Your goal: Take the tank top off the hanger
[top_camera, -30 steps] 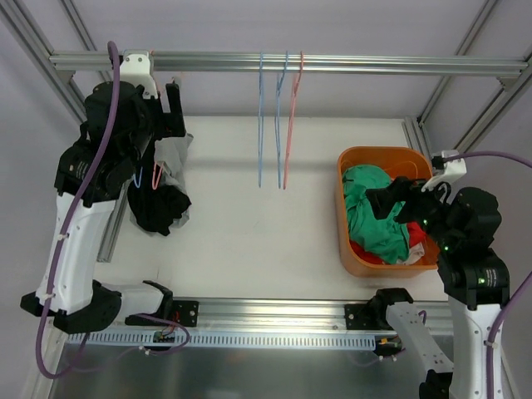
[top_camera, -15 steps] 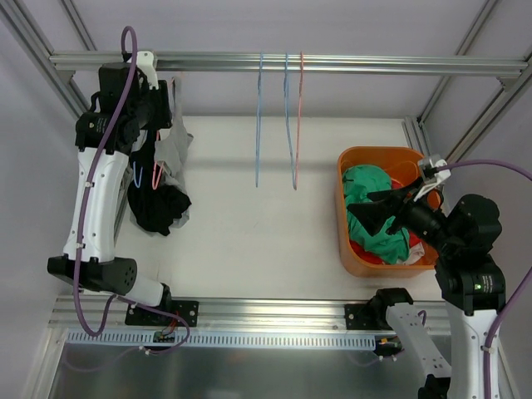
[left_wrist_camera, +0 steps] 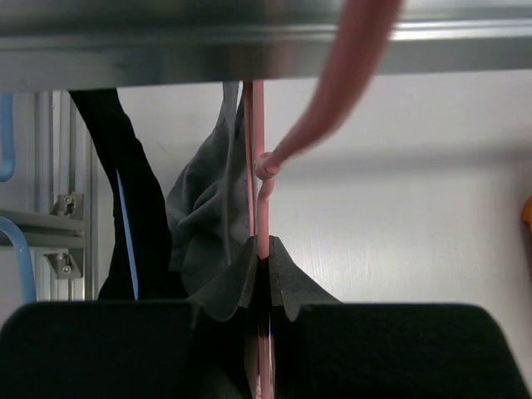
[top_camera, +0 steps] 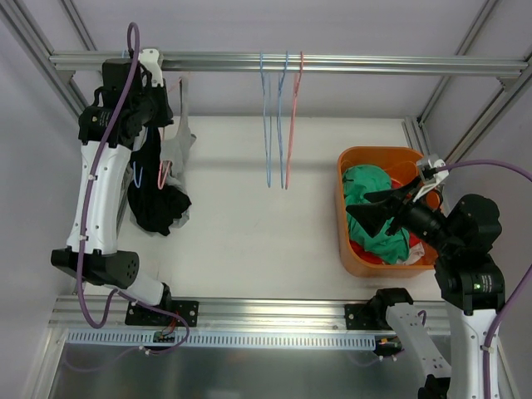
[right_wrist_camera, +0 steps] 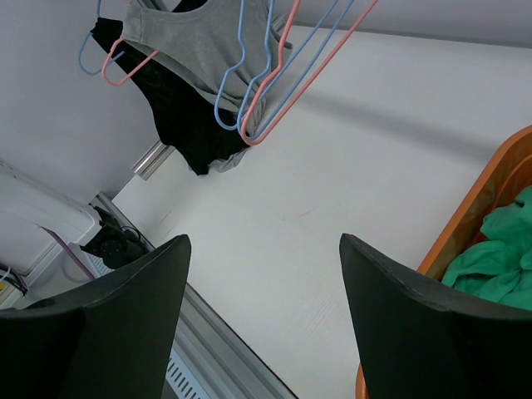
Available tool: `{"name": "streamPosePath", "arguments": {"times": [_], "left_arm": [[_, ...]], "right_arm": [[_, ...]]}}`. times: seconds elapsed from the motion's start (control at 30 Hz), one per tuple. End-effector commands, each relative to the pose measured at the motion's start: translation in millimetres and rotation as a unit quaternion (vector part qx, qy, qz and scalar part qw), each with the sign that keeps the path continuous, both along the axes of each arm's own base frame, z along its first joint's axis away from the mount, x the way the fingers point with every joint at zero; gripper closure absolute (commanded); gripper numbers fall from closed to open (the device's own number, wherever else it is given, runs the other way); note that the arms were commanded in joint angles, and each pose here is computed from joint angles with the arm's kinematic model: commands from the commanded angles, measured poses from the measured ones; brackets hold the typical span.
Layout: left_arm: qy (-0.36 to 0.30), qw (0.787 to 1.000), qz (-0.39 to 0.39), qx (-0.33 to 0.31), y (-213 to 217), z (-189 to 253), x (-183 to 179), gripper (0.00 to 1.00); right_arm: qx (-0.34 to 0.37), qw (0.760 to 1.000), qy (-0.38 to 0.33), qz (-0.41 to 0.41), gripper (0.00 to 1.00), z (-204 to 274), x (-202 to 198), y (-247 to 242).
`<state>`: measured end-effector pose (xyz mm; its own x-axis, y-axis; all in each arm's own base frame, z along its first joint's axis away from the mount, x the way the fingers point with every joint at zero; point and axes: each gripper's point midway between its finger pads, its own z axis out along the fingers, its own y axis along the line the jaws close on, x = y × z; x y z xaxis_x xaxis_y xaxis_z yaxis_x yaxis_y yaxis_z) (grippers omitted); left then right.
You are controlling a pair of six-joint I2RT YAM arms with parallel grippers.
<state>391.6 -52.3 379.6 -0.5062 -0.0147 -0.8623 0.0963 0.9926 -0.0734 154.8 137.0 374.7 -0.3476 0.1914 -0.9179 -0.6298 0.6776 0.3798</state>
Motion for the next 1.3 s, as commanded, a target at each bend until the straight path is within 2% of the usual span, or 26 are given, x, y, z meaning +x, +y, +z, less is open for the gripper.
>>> {"name": "streamPosePath", "arguments": {"times": [0.0, 0.27, 0.47, 0.7, 0.9, 1.07, 1.13, 1.2, 1.23, 1.27], "left_arm": [[-0.062, 0.997, -0.027, -0.027, -9, 46, -12, 1.0], [-0.107, 0.991, -0.053, -0.06, -22, 83, -22, 1.0], [-0.103, 0.984, -0.102, -0.101, -42, 85, -55, 1.0], [-0.076, 0.974, -0.167, -0.132, -68, 57, -118, 1.0], [-0.073, 0.958, -0.225, -0.164, -83, 46, -172, 1.0], [-0.067, 0.948, -0.245, -0.192, -85, 29, -214, 1.0], [-0.067, 0.938, -0.272, -0.205, -90, 22, -239, 1.0], [-0.071, 0.927, -0.294, -0.221, -93, 18, -264, 1.0], [-0.065, 0.919, -0.314, -0.23, -97, 16, -276, 1.0], [-0.061, 0.914, -0.323, -0.236, -98, 12, -285, 1.0]], "right_arm": [[0.008, 1.0, -0.018, 0.014, 0.24, 10, 1, 4], [0.01, 1.0, -0.021, 0.016, 0.24, 13, 1, 5], [0.015, 0.999, -0.024, 0.044, 0.24, 15, -5, 11], [0.053, 0.988, -0.045, 0.139, 0.23, 37, -22, 32], [0.058, 0.983, -0.042, 0.167, 0.2, 39, -23, 41], [0.064, 0.978, -0.029, 0.198, 0.2, 37, -24, 61], [0.063, 0.971, -0.029, 0.228, 0.21, 39, -35, 75], [0.058, 0.973, -0.032, 0.221, 0.24, 41, -29, 87], [0.055, 0.965, -0.033, 0.254, 0.25, 41, -44, 101], [0.054, 0.971, -0.04, 0.23, 0.26, 42, -36, 107]]}}
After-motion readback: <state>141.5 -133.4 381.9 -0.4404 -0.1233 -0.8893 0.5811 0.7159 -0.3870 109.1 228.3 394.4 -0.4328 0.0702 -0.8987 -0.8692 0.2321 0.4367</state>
